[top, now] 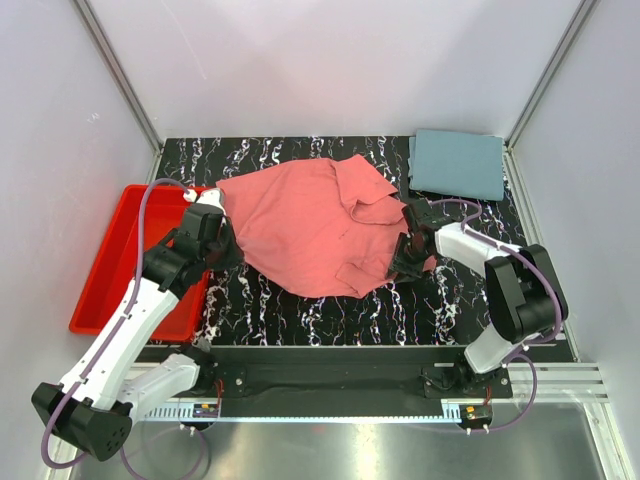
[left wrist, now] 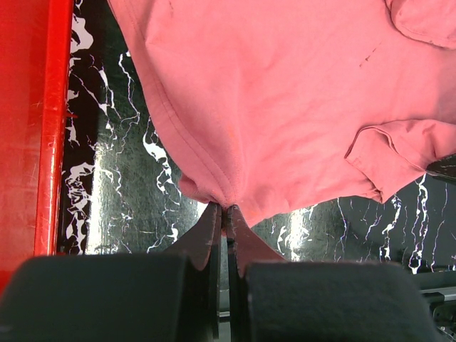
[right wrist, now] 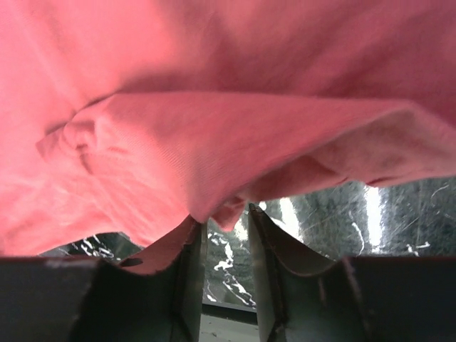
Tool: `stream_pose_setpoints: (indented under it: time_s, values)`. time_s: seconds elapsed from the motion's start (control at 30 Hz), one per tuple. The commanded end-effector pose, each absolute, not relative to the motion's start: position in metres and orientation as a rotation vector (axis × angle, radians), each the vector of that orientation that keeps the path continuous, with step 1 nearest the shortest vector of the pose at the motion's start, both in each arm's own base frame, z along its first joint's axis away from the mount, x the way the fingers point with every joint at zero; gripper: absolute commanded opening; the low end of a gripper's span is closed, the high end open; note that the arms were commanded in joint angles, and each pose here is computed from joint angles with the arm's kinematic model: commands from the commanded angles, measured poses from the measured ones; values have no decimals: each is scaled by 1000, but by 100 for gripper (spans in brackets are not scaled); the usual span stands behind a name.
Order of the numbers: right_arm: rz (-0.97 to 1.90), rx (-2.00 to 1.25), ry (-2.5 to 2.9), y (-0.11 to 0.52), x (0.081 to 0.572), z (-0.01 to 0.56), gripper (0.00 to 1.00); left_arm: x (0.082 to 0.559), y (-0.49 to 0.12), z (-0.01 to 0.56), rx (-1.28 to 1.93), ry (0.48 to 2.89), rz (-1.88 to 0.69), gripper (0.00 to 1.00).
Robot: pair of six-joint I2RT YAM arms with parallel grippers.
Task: Fold and stack the t-shirts
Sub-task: Flatten the tshirt out
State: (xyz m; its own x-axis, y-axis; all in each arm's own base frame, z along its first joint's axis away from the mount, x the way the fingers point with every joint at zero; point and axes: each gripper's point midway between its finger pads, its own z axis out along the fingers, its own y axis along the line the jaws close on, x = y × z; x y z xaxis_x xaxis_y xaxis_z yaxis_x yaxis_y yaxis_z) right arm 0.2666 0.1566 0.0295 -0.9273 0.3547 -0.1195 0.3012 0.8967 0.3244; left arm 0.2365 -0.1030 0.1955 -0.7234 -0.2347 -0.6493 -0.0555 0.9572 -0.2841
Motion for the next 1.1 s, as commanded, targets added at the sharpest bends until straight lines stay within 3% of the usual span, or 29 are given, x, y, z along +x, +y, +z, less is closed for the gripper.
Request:
stream_pose_setpoints:
  time_s: [0.0,0.17,0.37,0.6,0.77,0.87,1.07]
  values:
    - [448,514,2848,153,283,30,35,237,-106,207,-207,2333,-353,0]
    - [441,502,2847,152,288,31,24,237,-106,206,-206,2332,-355,0]
    - [442,516,2851,150,282,46,0,237,-105,207,-199,2332,-347,0]
    - [409,526,2834,140,268,96,1,237,-106,209,-186,2326,-350,0]
    - [449,482,2849,144,265,96,15,239,-111,207,-185,2329,-383,0]
    - [499,504,2881,151,259,84,0,238,-113,207,-183,2331,-397,0]
    - [514,530,2927,152,247,57,1,235,-111,208,-184,2325,-392,0]
